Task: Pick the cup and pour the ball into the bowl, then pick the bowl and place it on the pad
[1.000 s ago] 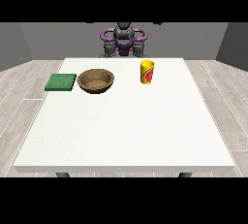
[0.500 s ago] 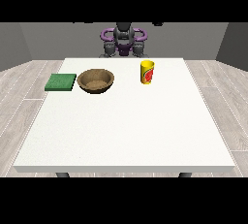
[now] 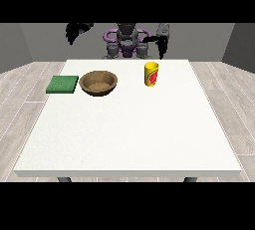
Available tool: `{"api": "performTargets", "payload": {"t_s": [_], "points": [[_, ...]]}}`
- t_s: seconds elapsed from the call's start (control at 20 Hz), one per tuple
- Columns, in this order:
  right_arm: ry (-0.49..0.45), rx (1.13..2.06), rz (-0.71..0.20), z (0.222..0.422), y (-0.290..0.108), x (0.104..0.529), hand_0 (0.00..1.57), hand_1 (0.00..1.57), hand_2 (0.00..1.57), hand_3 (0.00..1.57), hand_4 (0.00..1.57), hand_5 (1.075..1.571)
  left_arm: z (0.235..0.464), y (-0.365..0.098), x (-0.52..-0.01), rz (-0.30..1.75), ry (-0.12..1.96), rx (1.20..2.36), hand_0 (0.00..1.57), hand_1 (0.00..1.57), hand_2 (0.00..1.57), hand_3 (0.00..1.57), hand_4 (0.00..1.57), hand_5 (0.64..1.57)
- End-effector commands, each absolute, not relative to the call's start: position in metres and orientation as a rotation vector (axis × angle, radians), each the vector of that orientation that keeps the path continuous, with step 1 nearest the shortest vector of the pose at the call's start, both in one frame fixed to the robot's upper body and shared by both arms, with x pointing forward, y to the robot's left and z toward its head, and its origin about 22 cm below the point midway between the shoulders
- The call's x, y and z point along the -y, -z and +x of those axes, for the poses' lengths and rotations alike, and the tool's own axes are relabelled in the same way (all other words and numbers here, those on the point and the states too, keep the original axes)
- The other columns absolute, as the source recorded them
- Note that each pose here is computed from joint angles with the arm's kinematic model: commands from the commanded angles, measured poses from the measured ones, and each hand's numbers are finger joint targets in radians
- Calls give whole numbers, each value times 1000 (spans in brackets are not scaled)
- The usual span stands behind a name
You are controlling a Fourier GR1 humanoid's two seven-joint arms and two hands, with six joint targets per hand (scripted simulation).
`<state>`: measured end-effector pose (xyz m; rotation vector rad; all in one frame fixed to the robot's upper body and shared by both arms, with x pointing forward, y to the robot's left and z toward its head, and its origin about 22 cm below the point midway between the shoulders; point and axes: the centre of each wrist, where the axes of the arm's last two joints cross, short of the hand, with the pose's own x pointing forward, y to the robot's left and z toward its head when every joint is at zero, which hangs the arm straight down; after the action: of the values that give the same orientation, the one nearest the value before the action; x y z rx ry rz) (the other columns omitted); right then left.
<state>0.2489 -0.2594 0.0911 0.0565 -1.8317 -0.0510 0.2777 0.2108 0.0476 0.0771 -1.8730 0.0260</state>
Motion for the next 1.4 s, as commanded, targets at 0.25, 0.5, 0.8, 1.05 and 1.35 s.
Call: {"api": "performTargets", "payload": {"t_s": [0.25, 0.5, 0.8, 1.05, 1.35], "points": [[56, 1799, 43, 250, -61, 300, 0, 0, 0, 0, 667, 1559, 290, 23, -234, 62, 2, 1784, 0, 0, 0, 0, 0, 1451], [77, 1739, 18, 261, -59, 327, 0, 0, 0, 0, 670, 1560, 310, 27, -236, 60, 48, 1735, 0, 0, 0, 0, 138, 1433], [20, 1826, 45, 269, -73, 336, 0, 0, 0, 0, 675, 1564, 324, 49, -242, 92, -17, 1793, 0, 0, 0, 0, 183, 1423], [11, 1817, 42, 257, -59, 321, 0, 0, 0, 0, 674, 1566, 302, 93, -244, 113, -64, 1781, 0, 0, 0, 0, 887, 1555], [3, 1898, 111, 273, -114, 350, 0, 0, 0, 74, 642, 1568, 313, 93, -243, 358, 51, 1795, 1265, 1265, 1571, 1571, 1335, 1483]]}}
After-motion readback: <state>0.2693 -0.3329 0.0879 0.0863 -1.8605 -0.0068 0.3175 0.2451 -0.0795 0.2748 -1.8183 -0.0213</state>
